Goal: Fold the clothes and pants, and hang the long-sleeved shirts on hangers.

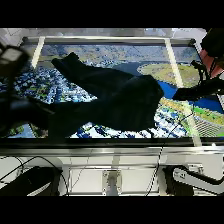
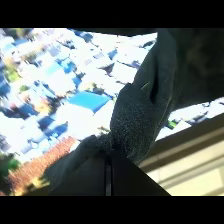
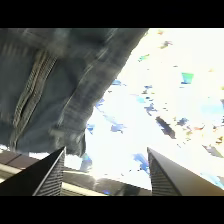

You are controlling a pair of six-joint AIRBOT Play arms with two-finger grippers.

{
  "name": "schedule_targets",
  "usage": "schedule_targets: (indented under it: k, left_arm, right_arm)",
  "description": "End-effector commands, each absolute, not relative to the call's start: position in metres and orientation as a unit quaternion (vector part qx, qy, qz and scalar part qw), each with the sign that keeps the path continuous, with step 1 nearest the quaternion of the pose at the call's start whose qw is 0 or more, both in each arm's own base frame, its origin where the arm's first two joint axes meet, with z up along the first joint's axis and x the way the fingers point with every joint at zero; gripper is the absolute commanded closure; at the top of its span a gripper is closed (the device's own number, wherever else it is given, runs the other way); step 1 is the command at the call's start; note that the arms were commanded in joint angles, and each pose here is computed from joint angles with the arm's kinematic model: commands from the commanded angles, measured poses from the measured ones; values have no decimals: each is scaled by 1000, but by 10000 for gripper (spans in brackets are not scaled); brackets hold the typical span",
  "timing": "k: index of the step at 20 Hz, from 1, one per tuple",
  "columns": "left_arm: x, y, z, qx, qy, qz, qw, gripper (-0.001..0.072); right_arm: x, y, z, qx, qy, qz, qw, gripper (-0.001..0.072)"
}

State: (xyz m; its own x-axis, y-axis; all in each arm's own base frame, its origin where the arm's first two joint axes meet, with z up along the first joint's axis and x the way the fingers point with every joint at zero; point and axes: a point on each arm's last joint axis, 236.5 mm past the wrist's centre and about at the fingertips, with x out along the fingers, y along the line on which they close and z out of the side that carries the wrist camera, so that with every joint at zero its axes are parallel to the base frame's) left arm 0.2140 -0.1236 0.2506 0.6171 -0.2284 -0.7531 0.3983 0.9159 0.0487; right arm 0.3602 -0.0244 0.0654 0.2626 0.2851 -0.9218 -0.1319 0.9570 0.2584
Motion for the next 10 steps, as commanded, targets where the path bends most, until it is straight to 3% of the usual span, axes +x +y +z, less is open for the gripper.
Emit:
schedule_targets:
  k: [1,5,8,10]
  left_arm:
    - [201,-103,255,96,409,-148,895,699]
    - [252,-73,241,198,420,-40,885,699]
    - [280,-41,193,222,520,24,825,699]
    - [296,-18,151,213,600,24,771,698]
  right_arm:
    - [354,-9,75,83,589,156,789,170]
    - [348,-7,74,95,600,153,779,170]
    - [334,-2,64,108,623,157,758,169]
    - [315,4,41,127,651,157,731,168]
